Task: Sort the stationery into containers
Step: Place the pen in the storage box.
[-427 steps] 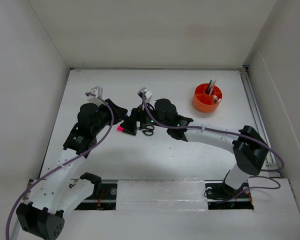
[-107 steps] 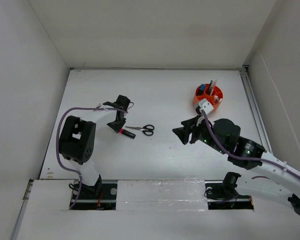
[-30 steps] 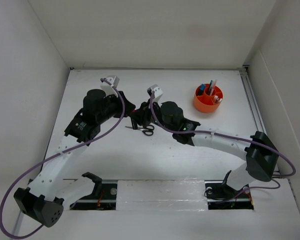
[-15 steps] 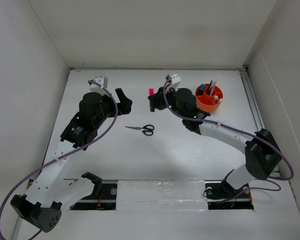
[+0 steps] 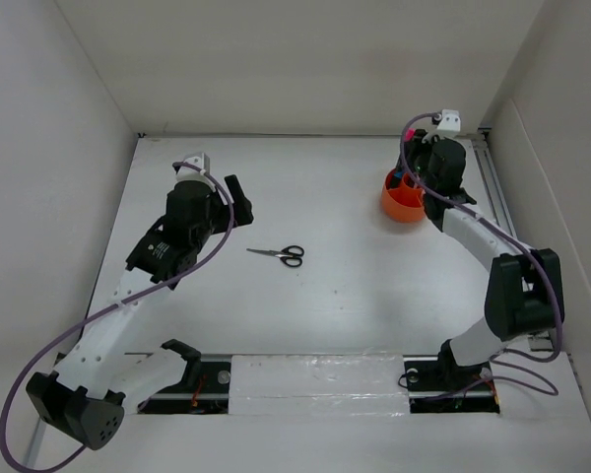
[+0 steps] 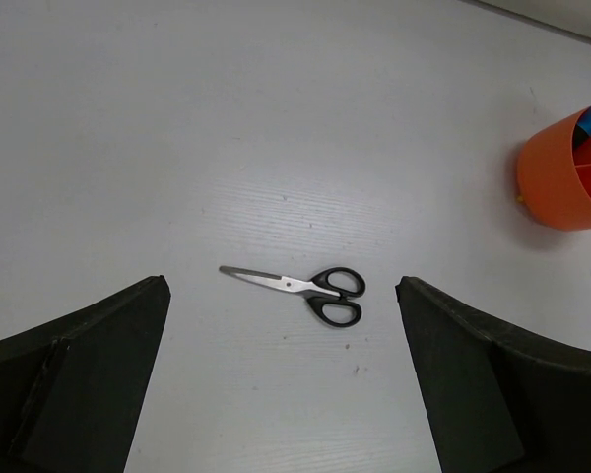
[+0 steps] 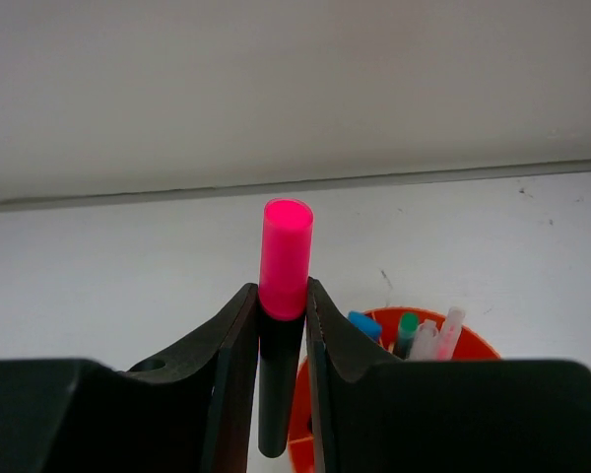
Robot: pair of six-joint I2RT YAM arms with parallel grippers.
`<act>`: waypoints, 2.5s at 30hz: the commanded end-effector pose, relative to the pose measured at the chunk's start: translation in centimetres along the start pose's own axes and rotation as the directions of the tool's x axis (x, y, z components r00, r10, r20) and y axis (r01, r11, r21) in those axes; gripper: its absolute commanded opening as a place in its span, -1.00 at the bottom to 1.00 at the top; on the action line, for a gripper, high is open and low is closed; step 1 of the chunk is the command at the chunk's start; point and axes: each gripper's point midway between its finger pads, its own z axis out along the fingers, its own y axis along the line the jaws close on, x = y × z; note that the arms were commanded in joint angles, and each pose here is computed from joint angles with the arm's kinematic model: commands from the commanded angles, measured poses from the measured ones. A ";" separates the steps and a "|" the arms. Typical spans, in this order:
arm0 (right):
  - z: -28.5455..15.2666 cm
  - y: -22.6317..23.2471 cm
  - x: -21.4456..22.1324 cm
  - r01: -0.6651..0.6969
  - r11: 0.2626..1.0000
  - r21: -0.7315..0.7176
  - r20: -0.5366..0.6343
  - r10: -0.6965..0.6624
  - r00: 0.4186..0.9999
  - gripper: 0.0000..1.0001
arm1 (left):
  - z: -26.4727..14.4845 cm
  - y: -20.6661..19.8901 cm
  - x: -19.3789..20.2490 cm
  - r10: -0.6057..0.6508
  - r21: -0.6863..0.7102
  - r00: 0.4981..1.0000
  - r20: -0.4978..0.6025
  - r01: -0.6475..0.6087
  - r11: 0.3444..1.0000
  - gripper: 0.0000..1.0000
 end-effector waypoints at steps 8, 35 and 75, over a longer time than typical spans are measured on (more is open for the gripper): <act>3.6 -1.1 -3.1 0.055 0.998 0.033 0.113 -0.058 0.992 -1.00 | -0.8 -1.9 -0.4 0.024 0.116 1.000 0.005 -0.025 0.993 1.00; 5.8 -2.5 5.4 0.030 0.995 0.095 -0.041 -0.026 0.999 -1.00 | -0.8 -2.8 0.0 0.035 0.171 0.999 -0.011 -0.033 0.985 1.00; 4.4 -3.4 8.5 0.018 0.983 0.183 -0.140 0.008 0.990 -0.40 | -0.9 -3.0 0.1 0.036 0.179 0.999 -0.015 -0.032 0.983 1.00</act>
